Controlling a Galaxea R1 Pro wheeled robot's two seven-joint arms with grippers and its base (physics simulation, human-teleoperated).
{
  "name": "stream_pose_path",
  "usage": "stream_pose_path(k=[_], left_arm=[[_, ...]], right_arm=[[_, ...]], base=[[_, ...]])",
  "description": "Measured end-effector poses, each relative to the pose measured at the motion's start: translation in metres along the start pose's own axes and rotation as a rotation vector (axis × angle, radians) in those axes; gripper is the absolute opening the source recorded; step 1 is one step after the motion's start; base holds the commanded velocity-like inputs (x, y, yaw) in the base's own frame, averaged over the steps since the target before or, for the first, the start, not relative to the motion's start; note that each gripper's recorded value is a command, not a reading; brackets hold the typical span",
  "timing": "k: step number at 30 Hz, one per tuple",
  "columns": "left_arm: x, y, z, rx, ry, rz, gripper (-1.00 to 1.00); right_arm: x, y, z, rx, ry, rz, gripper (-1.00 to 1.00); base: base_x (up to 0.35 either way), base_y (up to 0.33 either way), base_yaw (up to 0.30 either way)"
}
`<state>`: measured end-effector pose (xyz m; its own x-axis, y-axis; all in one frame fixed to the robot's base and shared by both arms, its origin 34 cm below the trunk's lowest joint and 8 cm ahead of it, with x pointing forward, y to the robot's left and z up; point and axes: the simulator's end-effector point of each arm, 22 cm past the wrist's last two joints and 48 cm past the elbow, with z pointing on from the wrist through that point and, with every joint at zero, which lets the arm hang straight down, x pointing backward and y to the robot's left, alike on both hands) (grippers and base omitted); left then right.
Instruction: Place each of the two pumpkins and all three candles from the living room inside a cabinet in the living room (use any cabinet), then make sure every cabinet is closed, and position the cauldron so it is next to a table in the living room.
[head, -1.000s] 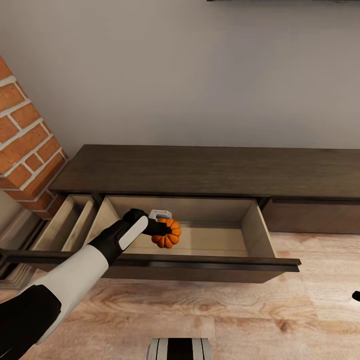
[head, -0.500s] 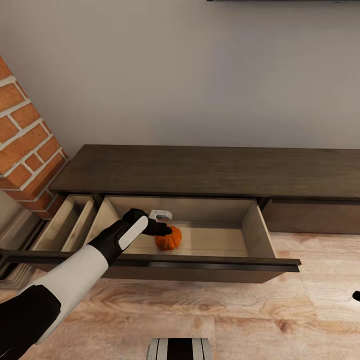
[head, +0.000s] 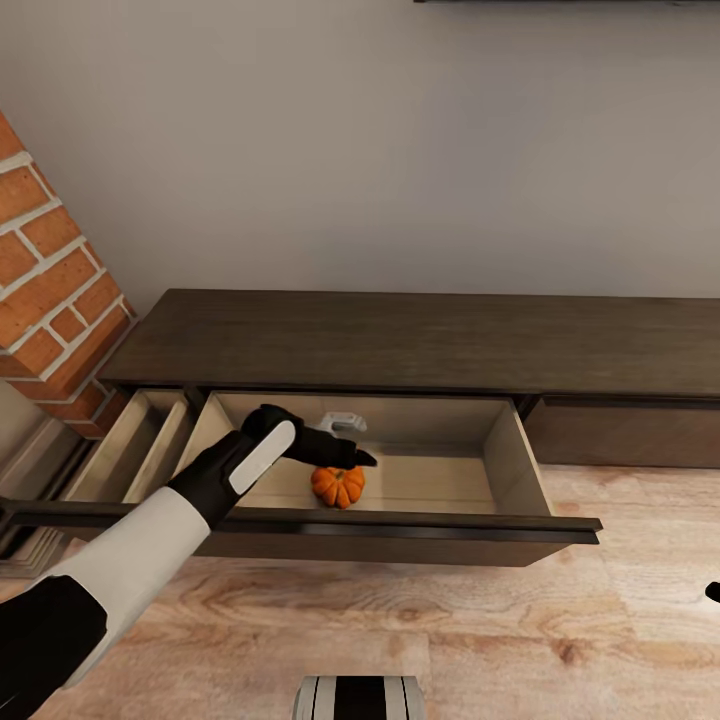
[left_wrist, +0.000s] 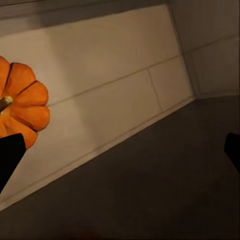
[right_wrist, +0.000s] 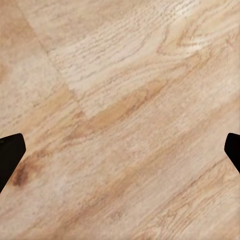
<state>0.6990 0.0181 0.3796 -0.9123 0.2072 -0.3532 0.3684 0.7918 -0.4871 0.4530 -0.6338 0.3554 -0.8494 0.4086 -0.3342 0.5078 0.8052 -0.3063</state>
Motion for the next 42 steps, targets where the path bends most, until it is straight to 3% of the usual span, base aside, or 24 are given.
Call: stream_pose_path(k=[4, 9, 14, 23, 34, 42], left_arm=[[0.008, -0.010, -0.002, 0.052, 0.036, -0.007, 1.00], [0.006, -0.023, -0.009, 0.103, 0.042, -0.007, 1.00], [-0.005, -0.050, -0.027, 0.204, 0.008, 0.017, 1.00], [-0.029, -0.079, -0.073, 0.310, -0.086, 0.082, 1.00], [-0.042, -0.083, -0.104, 0.323, -0.143, 0.111, 1.00], [-0.053, -0.094, -0.140, 0.358, -0.191, 0.114, 1.00]], right_arm=[[0.000, 0.000, 0.000, 0.000, 0.000, 0.000, 1.00], [0.000, 0.000, 0.000, 0.000, 0.000, 0.000, 1.00], [0.000, 0.000, 0.000, 0.000, 0.000, 0.000, 1.00], [0.000, 0.000, 0.000, 0.000, 0.000, 0.000, 1.00], [-0.002, -0.002, -0.003, -0.001, -0.007, 0.006, 1.00], [-0.016, -0.030, -0.017, 0.036, -0.051, 0.059, 1.00]], base=[[0.000, 0.000, 0.000], [0.000, 0.000, 0.000], [0.000, 0.000, 0.000], [0.000, 0.000, 0.000], [0.000, 0.000, 0.000], [0.000, 0.000, 0.000]])
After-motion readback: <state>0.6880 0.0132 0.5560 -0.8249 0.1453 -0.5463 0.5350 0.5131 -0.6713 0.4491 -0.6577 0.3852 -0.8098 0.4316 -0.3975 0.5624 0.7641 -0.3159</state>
